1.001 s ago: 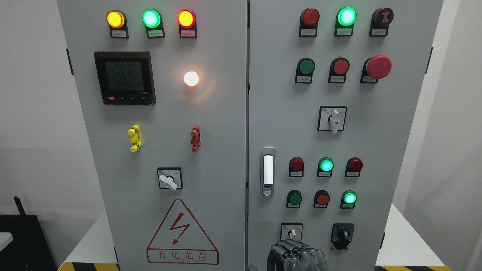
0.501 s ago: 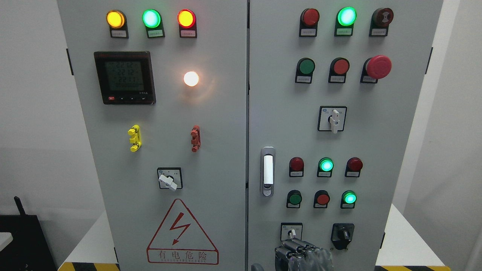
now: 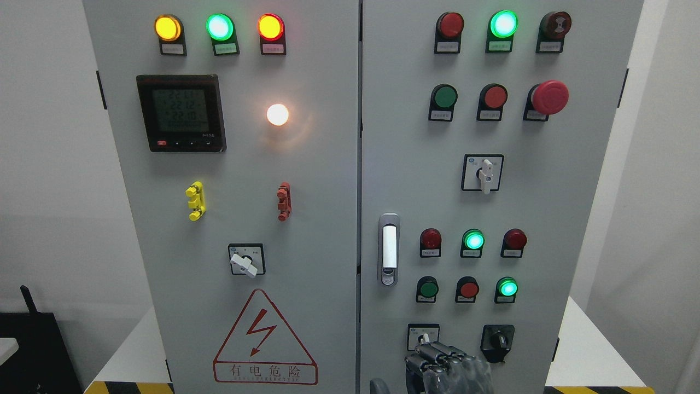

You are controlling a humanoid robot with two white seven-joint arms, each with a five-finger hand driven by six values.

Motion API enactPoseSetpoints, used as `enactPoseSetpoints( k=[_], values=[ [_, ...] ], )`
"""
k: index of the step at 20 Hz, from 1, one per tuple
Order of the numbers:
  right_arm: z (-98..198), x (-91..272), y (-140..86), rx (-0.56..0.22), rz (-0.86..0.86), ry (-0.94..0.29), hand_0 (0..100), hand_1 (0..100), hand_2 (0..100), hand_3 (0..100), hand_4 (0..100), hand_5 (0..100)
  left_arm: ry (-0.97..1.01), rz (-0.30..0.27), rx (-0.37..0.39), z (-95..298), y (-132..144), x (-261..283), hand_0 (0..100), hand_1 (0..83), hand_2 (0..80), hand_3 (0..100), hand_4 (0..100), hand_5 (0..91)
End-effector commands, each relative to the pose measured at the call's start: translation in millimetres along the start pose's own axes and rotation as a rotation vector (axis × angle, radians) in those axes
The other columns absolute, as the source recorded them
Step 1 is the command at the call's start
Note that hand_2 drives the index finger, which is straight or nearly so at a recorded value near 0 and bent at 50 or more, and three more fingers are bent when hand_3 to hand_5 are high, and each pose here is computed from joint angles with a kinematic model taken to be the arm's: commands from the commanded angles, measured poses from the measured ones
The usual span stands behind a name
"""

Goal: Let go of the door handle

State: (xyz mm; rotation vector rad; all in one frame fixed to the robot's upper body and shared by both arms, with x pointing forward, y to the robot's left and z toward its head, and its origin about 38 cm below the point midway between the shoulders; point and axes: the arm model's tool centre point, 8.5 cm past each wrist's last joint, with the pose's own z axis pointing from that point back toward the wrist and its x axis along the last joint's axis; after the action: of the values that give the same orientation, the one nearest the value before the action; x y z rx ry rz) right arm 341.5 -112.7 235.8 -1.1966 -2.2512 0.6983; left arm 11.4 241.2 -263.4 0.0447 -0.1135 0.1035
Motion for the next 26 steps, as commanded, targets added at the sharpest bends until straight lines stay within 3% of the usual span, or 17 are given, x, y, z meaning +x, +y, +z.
enactPoseSetpoints(
  k=[1, 8, 19, 26],
  values=[
    [-10, 5, -8, -0.005, 0.116, -0.052, 35, 0, 100, 100, 100, 97, 0.0, 0.002, -0.002, 1, 0, -9, 12, 38.9, 0.0, 0, 0, 0.0],
    [-21, 6, -8, 0.046, 0.215, -0.041, 36, 0, 100, 100, 100, 97, 0.0, 0.002, -0.002, 1, 0, -9, 12, 38.9, 0.0, 0, 0, 0.0],
    [-43, 5, -11, 0.039, 0.276, -0.038, 38, 0, 100, 100, 100, 97, 0.0, 0.002, -0.002, 1, 0, -9, 12, 38.9, 0.0, 0, 0, 0.0],
    [-45, -5, -4, 0.058, 0.297, 0.041, 39, 0, 100, 100, 100, 96, 0.0, 0.002, -0.002, 1, 0, -9, 12, 38.9, 0.0, 0, 0, 0.0]
  ],
)
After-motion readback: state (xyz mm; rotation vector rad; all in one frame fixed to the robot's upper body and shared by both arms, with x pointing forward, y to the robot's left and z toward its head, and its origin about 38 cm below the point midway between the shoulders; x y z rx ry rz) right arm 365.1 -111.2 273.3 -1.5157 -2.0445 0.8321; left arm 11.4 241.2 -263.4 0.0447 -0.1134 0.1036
